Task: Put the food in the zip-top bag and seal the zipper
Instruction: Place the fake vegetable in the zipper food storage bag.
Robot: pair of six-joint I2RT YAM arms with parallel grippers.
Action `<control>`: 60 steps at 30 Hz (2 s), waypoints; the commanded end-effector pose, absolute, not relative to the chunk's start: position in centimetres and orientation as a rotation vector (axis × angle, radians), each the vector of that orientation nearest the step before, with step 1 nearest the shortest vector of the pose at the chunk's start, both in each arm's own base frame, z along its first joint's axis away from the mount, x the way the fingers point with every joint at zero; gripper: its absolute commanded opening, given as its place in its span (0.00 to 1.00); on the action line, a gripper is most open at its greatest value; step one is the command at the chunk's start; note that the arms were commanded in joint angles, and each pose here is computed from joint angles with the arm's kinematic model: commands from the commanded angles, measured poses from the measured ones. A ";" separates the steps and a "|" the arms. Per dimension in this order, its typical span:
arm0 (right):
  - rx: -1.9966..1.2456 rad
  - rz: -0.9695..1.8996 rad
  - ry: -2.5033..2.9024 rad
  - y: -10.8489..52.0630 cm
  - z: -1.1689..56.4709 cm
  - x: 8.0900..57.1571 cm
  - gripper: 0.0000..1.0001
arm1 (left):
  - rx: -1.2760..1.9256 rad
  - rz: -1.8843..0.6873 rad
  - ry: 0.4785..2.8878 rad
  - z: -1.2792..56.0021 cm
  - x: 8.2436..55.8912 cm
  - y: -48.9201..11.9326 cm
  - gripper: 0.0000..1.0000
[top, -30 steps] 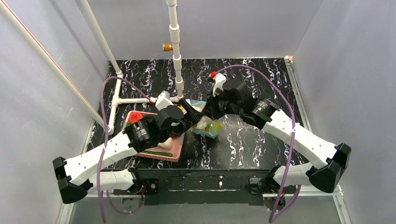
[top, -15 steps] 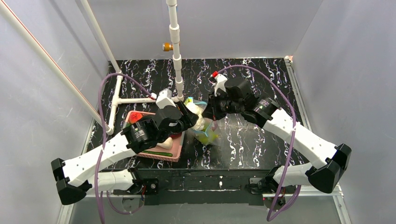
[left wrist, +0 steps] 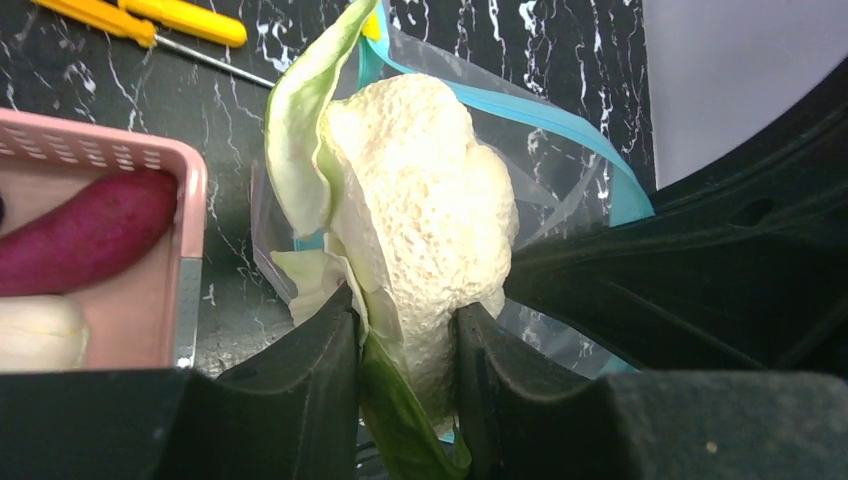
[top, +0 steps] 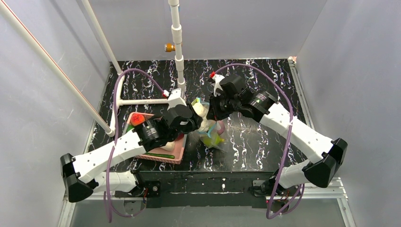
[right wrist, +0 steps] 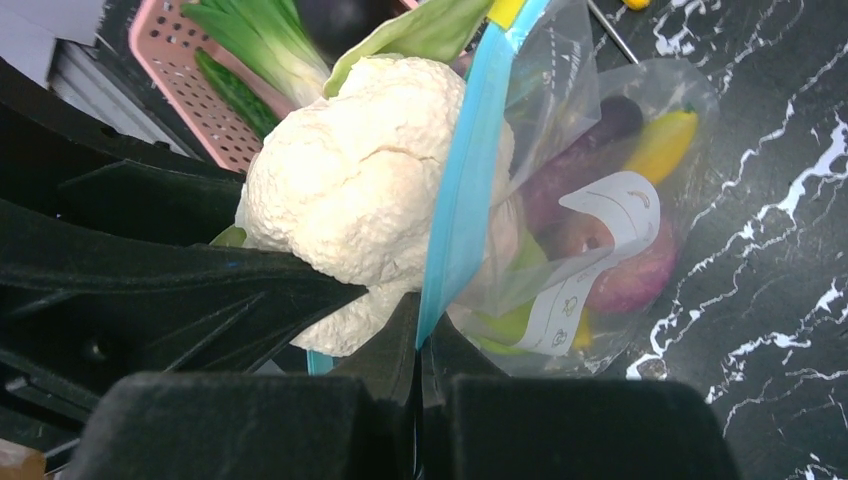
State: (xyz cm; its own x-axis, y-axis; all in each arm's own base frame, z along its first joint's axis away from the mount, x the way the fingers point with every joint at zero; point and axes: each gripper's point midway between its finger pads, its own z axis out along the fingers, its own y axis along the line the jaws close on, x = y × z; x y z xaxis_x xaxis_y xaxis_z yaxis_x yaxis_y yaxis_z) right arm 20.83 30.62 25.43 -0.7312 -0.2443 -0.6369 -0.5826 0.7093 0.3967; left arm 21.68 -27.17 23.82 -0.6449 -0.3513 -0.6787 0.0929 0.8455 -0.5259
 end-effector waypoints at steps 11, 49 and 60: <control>-0.521 0.812 2.366 31.3 27.2 20.9 0.09 | -0.088 -0.762 2.103 30.2 21.0 -27.6 0.00; -0.615 0.573 2.300 28.8 28.1 21.3 0.01 | 0.026 -0.823 2.168 29.9 19.9 -29.7 0.00; -0.527 0.979 2.072 32.3 32.2 20.1 0.01 | -0.012 -0.740 2.209 30.6 20.1 -28.7 0.00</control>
State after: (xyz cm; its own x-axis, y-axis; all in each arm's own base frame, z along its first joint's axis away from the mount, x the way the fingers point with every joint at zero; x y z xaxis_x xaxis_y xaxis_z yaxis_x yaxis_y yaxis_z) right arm 20.23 29.27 29.45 -0.6452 -0.1776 -0.7431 -0.5880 0.7364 0.3346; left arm 20.07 -27.11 29.21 -0.6844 -0.1821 -0.7060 0.2285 0.8660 -0.4448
